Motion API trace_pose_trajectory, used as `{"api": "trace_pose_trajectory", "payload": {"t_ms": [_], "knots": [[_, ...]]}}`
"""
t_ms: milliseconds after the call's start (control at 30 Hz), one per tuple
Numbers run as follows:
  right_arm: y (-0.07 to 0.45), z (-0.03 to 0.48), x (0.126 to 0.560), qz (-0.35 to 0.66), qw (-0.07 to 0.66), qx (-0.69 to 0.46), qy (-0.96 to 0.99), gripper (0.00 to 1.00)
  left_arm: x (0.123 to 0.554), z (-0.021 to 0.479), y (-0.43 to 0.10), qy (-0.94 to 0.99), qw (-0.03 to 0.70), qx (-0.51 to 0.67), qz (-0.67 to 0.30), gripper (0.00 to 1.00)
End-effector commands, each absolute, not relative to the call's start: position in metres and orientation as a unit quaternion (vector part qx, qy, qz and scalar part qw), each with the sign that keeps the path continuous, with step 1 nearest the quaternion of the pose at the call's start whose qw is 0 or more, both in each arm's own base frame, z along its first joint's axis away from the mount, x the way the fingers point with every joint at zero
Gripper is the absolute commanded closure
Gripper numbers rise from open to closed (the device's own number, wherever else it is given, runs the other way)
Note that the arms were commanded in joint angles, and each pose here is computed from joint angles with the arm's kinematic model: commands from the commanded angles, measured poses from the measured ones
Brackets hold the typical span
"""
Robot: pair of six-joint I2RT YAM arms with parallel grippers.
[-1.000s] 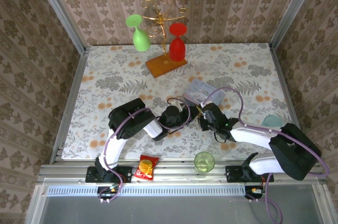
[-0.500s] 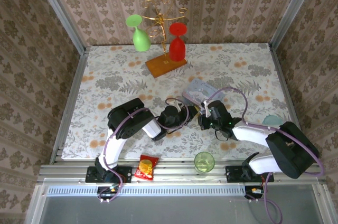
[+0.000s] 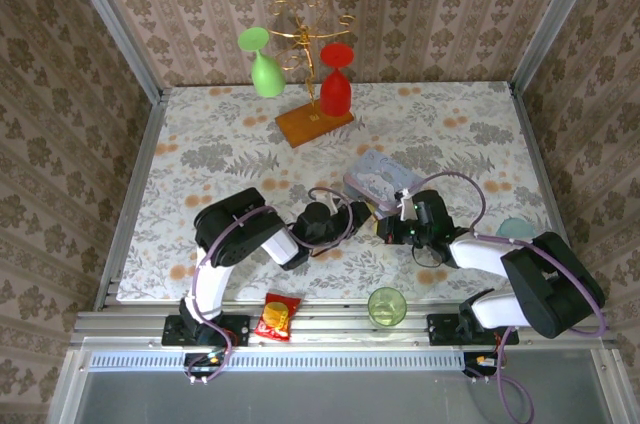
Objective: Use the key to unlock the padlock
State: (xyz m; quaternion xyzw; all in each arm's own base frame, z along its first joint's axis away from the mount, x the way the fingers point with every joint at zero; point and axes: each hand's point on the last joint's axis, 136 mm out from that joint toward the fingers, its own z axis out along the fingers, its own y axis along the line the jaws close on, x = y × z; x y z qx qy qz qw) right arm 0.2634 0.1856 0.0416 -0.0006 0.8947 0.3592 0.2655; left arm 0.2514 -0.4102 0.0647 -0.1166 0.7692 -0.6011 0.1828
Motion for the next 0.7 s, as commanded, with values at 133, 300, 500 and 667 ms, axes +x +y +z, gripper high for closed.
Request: {"api": "trace_pose_trajectory", "payload": {"t_ms": [133,300,500,667], "knots": [[0.188,0.043,0.257,0.388,0.252,0.015,0.886,0.95,0.256,0.059,-0.395,0.802,0.21,-0.085,-0.553,0.77],[0.187,0.044,0.254,0.41,0.246,0.032,0.878,0.95,0.254,0.049,-0.388,0.824,0.221,-0.067,-0.518,0.81],[0.186,0.034,0.249,0.4,0.224,0.037,0.888,0.93,0.253,0.037,-0.388,0.843,0.214,-0.04,-0.492,0.86],[0.181,0.017,0.245,0.378,0.198,0.056,0.903,0.86,0.253,0.041,-0.389,0.85,0.23,-0.01,-0.474,0.85]]}}
